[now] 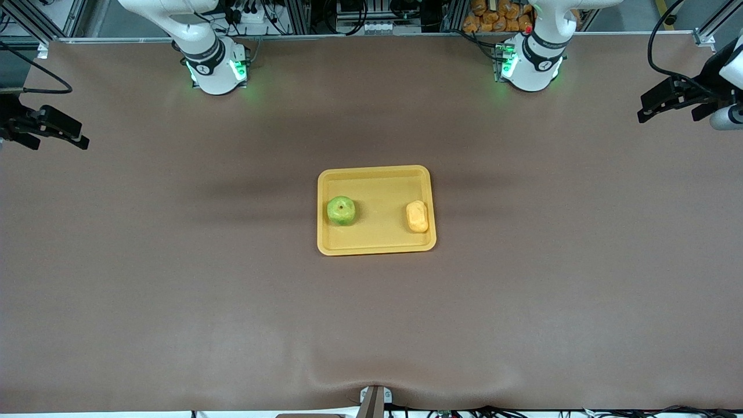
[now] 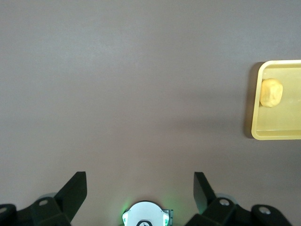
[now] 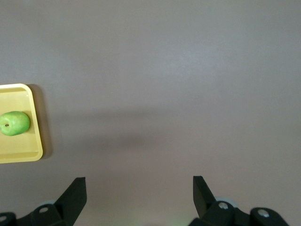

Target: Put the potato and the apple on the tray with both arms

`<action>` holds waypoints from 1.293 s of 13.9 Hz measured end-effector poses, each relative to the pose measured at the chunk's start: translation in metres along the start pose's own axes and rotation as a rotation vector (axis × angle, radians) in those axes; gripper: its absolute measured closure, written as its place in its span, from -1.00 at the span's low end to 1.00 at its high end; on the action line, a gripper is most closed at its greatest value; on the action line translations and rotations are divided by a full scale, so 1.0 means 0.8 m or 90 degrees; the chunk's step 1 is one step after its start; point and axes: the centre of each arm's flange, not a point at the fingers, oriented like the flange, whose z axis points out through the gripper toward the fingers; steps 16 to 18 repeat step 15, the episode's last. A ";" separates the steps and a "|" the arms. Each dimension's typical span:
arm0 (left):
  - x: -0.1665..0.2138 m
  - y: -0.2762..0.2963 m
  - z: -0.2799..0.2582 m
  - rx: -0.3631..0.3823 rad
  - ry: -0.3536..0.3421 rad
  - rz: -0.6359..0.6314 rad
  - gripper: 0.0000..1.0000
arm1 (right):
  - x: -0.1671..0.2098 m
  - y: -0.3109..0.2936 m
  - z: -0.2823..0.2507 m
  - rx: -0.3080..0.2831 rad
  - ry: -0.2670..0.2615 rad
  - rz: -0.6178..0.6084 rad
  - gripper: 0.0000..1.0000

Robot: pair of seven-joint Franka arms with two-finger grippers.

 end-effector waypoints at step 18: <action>-0.001 0.001 -0.001 0.000 -0.002 0.001 -1.00 | -0.004 -0.009 0.003 -0.015 -0.017 0.035 -1.00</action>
